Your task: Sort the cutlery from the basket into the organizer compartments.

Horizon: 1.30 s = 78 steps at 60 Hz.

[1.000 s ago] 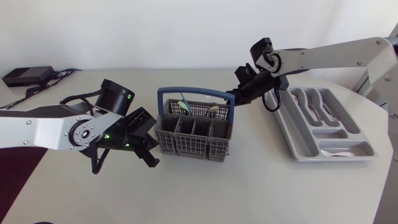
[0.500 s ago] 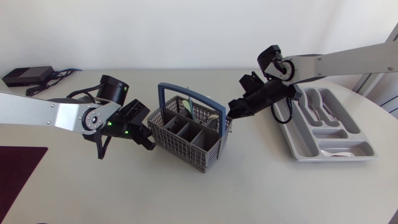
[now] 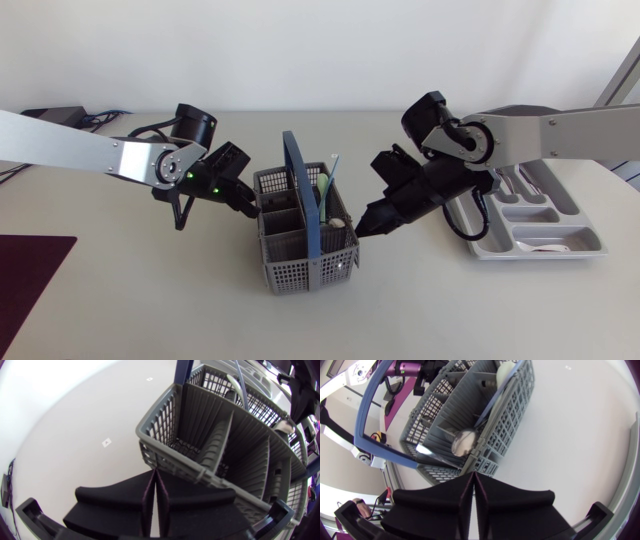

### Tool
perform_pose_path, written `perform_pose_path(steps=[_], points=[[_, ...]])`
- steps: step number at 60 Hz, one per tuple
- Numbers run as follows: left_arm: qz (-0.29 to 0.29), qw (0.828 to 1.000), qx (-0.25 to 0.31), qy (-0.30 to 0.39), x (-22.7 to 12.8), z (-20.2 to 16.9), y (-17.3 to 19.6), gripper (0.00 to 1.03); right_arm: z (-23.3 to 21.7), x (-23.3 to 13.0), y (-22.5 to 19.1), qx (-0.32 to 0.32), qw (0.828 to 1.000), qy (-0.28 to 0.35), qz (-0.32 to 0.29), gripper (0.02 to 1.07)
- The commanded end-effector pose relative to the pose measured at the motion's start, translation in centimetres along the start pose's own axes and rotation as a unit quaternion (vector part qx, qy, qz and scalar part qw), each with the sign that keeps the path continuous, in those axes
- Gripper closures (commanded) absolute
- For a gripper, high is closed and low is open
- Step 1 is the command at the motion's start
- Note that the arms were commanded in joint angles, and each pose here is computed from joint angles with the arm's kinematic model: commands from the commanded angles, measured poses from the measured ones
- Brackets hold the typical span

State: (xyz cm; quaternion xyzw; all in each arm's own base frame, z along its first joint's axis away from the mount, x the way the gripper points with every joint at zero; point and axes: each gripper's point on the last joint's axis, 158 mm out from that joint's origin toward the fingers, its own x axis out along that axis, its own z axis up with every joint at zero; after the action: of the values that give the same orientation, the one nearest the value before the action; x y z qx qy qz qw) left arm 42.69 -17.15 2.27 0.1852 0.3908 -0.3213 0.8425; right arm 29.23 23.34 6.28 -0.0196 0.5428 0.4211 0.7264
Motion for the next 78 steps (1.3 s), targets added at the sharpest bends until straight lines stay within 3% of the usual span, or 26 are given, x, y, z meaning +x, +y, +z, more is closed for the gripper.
perform_pose_path(steps=[1,17,30,40,53,78], points=[[-0.027,0.999,0.019,-0.009,1.2,1.7,-2.0,1.00,-0.9,0.0,1.9,-0.030,0.999,0.009,0.014,0.99],[-0.049,0.998,0.037,-0.005,1.8,3.1,-3.5,1.00,-1.9,-1.3,3.6,-0.059,0.998,0.008,0.009,0.99],[-0.035,0.998,0.047,0.001,-0.8,1.5,-1.9,1.00,0.0,-5.9,-0.8,-0.025,0.997,-0.057,-0.037,0.98],[-0.025,0.996,0.080,-0.013,-5.7,0.4,-2.5,1.00,2.2,-8.3,-6.2,0.021,0.990,-0.111,-0.079,0.98],[-0.043,0.990,0.132,-0.039,-11.4,-1.6,-6.6,1.00,5.7,-6.5,-11.8,0.060,0.982,-0.141,-0.108,0.98],[-0.083,0.973,0.206,-0.064,-14.8,-7.3,-14.6,1.00,10.9,-2.5,-15.9,0.093,0.981,-0.146,-0.091,0.98]])
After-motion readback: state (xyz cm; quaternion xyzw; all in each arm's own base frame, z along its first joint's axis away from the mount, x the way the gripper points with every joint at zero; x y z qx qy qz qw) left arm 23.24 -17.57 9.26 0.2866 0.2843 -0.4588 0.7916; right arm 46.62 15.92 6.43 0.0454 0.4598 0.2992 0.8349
